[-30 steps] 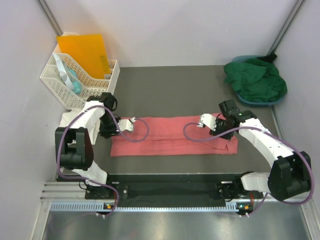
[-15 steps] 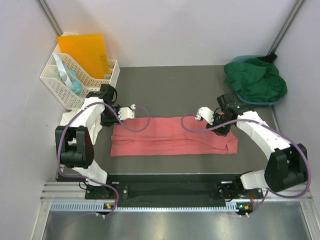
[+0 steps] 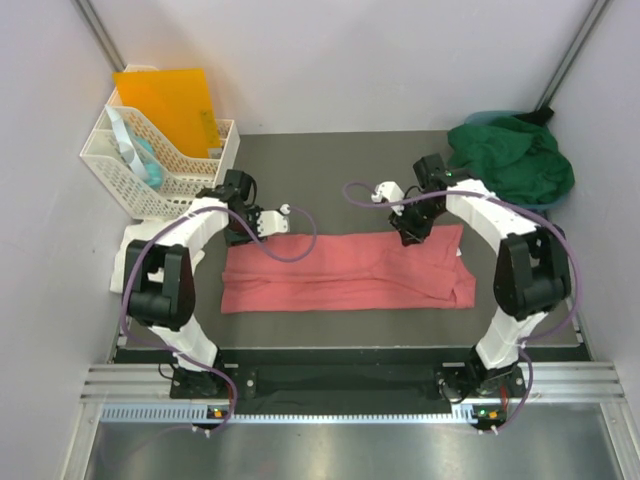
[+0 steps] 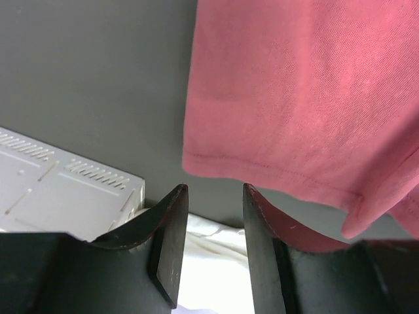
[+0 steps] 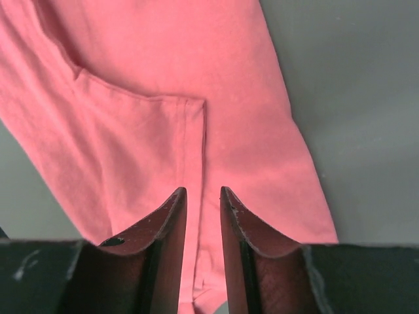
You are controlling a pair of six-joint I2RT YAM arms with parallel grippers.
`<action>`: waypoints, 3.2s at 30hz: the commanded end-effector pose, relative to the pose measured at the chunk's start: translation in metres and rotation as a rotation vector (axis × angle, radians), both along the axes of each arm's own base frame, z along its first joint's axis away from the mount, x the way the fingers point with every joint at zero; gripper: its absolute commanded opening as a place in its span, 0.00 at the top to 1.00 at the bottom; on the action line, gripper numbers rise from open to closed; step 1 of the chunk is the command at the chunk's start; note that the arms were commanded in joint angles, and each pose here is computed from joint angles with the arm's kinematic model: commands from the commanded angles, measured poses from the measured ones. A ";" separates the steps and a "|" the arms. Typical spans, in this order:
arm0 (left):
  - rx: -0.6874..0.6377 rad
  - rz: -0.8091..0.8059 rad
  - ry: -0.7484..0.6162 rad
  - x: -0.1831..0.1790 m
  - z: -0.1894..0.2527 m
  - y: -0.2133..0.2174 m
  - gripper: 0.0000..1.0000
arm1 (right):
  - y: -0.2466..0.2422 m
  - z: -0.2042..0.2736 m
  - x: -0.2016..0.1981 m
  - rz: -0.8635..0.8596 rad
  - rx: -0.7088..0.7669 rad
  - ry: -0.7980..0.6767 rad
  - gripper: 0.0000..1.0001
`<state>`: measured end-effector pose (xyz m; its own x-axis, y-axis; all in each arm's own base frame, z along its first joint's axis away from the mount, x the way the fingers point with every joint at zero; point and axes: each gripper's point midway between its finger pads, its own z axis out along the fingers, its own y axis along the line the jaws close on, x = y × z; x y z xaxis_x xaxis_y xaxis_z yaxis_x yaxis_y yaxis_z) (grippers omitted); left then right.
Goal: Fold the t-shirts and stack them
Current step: Fold the other side of the tshirt into a rectangle
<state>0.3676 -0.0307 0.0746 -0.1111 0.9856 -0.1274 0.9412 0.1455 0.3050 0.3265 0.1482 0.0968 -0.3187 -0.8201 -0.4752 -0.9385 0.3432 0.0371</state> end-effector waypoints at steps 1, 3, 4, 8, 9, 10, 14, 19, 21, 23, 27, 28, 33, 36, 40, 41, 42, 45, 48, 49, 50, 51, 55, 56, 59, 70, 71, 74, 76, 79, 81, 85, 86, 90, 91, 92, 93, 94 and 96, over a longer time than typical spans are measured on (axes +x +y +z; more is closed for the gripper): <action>-0.006 0.029 -0.025 0.005 -0.002 -0.003 0.57 | 0.015 -0.008 0.010 0.041 0.057 0.048 0.73; 0.003 0.032 -0.016 0.004 -0.004 -0.002 0.57 | 0.021 -0.007 0.011 0.054 0.078 0.072 0.75; 0.000 0.032 -0.013 0.004 -0.004 -0.003 0.57 | 0.022 -0.011 0.012 0.058 0.084 0.091 0.75; 0.003 0.029 -0.008 0.003 -0.007 -0.004 0.57 | 0.030 -0.014 0.007 0.094 0.098 0.128 0.76; 0.004 0.026 -0.003 0.003 -0.008 -0.005 0.57 | 0.030 -0.016 0.006 0.097 0.098 0.137 0.76; 0.002 0.029 -0.003 0.003 -0.010 -0.006 0.57 | 0.030 -0.019 0.005 0.106 0.096 0.146 0.76; 0.033 0.024 -0.007 0.004 -0.013 -0.010 0.58 | 0.032 -0.025 -0.002 0.128 0.092 0.179 0.77; 0.034 0.016 -0.009 0.006 -0.016 -0.020 0.58 | 0.032 -0.038 -0.012 0.141 0.080 0.217 0.78; 0.036 0.014 -0.010 0.006 -0.017 -0.023 0.58 | 0.033 -0.042 -0.013 0.141 0.078 0.223 0.79; 0.037 0.013 -0.008 0.006 -0.018 -0.025 0.59 | 0.032 -0.045 -0.013 0.138 0.076 0.227 0.80; 0.035 0.011 -0.007 0.004 -0.019 -0.028 0.59 | 0.032 -0.053 -0.012 0.130 0.067 0.234 0.81; 0.034 0.008 -0.009 0.004 -0.019 -0.030 0.59 | 0.032 -0.055 -0.010 0.130 0.066 0.232 0.81; 0.037 0.004 -0.018 0.005 -0.017 -0.033 0.59 | 0.033 -0.063 -0.006 0.116 0.064 0.234 0.82; 0.044 0.003 -0.017 0.004 -0.017 -0.031 0.59 | 0.035 -0.063 -0.003 0.109 0.064 0.228 0.88; 0.053 -0.007 -0.017 0.005 -0.019 -0.031 0.60 | 0.035 -0.065 -0.005 0.111 0.052 0.232 0.95; 0.052 -0.010 -0.019 0.006 -0.020 -0.031 0.60 | 0.034 -0.065 -0.006 0.111 0.048 0.233 0.95; 0.050 -0.009 -0.021 0.006 -0.019 -0.031 0.60 | 0.034 -0.065 -0.006 0.112 0.045 0.232 0.97; 0.041 -0.009 -0.021 0.009 -0.019 -0.035 0.60 | 0.033 -0.064 -0.005 0.109 0.034 0.224 1.00; 0.038 -0.015 -0.016 0.009 -0.021 -0.037 0.60 | 0.033 -0.060 -0.003 0.112 0.030 0.208 1.00; 0.040 -0.018 -0.012 0.008 -0.022 -0.038 0.60 | 0.033 -0.058 -0.003 0.113 0.028 0.204 1.00; 0.039 -0.016 -0.012 0.009 -0.023 -0.038 0.60 | 0.034 -0.054 -0.002 0.117 0.030 0.191 1.00; 0.038 -0.018 -0.010 0.008 -0.023 -0.039 0.60 | 0.035 -0.051 -0.004 0.118 0.030 0.190 1.00; 0.038 -0.024 -0.012 0.009 -0.024 -0.041 0.60 | 0.036 -0.029 -0.004 0.125 0.044 0.160 1.00; 0.037 -0.025 -0.012 0.009 -0.024 -0.041 0.60 | 0.037 -0.019 -0.003 0.128 0.051 0.141 1.00; 0.032 -0.026 -0.012 0.009 -0.025 -0.043 0.60 | 0.035 -0.009 -0.006 0.125 0.052 0.133 1.00; 0.024 -0.035 -0.015 0.011 -0.025 -0.054 0.60 | 0.025 -0.045 -0.007 0.131 -0.011 0.163 0.70; 0.024 -0.037 -0.015 0.011 -0.025 -0.055 0.60 | 0.026 -0.050 -0.004 0.130 -0.014 0.162 0.70; 0.023 -0.035 -0.021 0.012 -0.023 -0.055 0.60 | 0.028 -0.056 0.001 0.124 -0.012 0.156 0.70; 0.021 -0.034 -0.022 0.011 -0.022 -0.055 0.60 | 0.028 -0.058 0.003 0.121 -0.012 0.158 0.71; 0.017 -0.027 -0.019 0.011 -0.024 -0.055 0.60 | 0.029 -0.064 0.004 0.117 -0.015 0.169 0.73; 0.016 -0.026 -0.022 0.012 -0.023 -0.056 0.60 | 0.029 -0.067 0.003 0.115 -0.017 0.176 0.75; 0.014 -0.024 -0.028 0.013 -0.023 -0.055 0.60 | 0.029 -0.065 0.002 0.108 -0.014 0.178 0.92; 0.014 -0.026 -0.027 0.013 -0.024 -0.056 0.60 | 0.029 -0.062 0.001 0.112 -0.013 0.176 0.95; 0.015 -0.027 -0.027 0.014 -0.027 -0.056 0.60 | 0.028 -0.056 -0.002 0.109 -0.012 0.174 1.00; 0.014 -0.027 -0.030 0.015 -0.027 -0.057 0.60 | 0.027 -0.053 -0.004 0.111 -0.013 0.172 1.00; 0.011 -0.026 -0.031 0.016 -0.027 -0.057 0.60 | 0.026 -0.051 -0.004 0.110 -0.012 0.170 1.00; 0.012 -0.027 -0.029 0.016 -0.028 -0.057 0.60 | 0.026 -0.049 -0.005 0.110 -0.013 0.168 1.00; 0.011 -0.029 -0.030 0.016 -0.027 -0.058 0.60 | 0.025 -0.047 -0.007 0.111 -0.013 0.170 1.00; 0.011 -0.031 -0.032 0.017 -0.028 -0.058 0.60 | 0.025 -0.039 -0.009 0.113 -0.011 0.160 1.00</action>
